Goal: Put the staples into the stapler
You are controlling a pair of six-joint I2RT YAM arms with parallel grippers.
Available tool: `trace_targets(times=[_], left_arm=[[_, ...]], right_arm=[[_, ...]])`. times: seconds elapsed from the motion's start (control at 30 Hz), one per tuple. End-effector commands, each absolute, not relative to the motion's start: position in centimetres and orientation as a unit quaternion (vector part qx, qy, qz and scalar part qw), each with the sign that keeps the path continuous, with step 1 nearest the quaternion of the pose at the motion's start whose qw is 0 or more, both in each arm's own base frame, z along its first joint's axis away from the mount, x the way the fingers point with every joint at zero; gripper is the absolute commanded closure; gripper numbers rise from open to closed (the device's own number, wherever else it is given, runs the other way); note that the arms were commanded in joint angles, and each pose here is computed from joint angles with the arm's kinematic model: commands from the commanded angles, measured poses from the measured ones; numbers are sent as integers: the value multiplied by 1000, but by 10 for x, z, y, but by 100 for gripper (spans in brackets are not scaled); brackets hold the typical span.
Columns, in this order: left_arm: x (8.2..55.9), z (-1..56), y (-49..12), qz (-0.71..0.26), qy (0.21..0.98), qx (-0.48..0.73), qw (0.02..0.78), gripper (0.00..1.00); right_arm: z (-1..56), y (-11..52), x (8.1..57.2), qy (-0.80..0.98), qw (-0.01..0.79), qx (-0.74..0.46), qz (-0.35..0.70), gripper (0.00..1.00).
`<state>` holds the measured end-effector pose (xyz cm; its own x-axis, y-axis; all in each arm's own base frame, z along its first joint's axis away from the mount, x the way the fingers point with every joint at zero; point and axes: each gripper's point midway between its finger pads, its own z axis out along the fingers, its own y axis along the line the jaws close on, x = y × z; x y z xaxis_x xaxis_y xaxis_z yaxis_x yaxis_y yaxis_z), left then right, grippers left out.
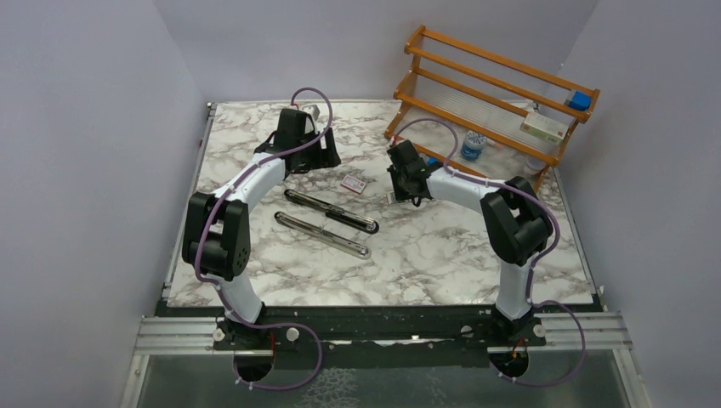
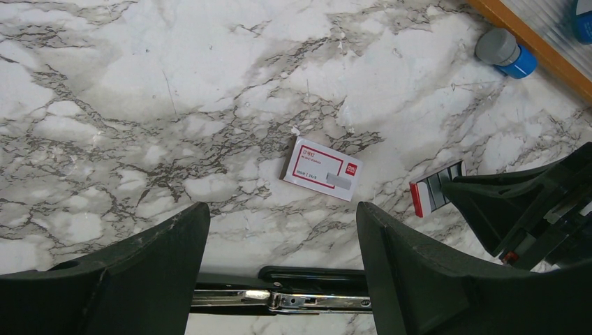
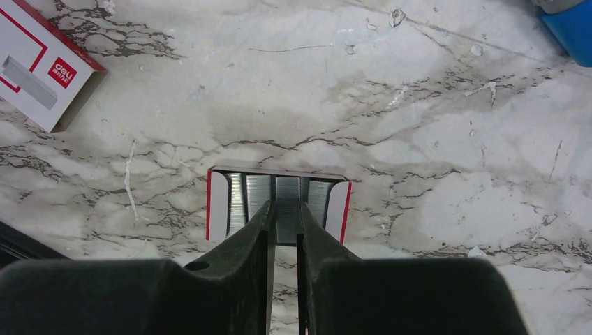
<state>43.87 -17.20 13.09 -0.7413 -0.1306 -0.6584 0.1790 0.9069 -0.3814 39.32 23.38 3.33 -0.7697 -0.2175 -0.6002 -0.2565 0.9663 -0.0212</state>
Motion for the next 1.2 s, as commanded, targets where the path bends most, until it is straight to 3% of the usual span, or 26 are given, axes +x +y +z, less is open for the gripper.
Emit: trace_targets(times=[0.0, 1.17], left_arm=[[439, 135, -174, -214, 906, 19, 364, 20], [439, 133, -173, -213, 907, 19, 363, 21]], right_arm=[[27, 234, 394, 943, 305, -128, 22, 82], [12, 213, 376, 955, 269, -127, -19, 86]])
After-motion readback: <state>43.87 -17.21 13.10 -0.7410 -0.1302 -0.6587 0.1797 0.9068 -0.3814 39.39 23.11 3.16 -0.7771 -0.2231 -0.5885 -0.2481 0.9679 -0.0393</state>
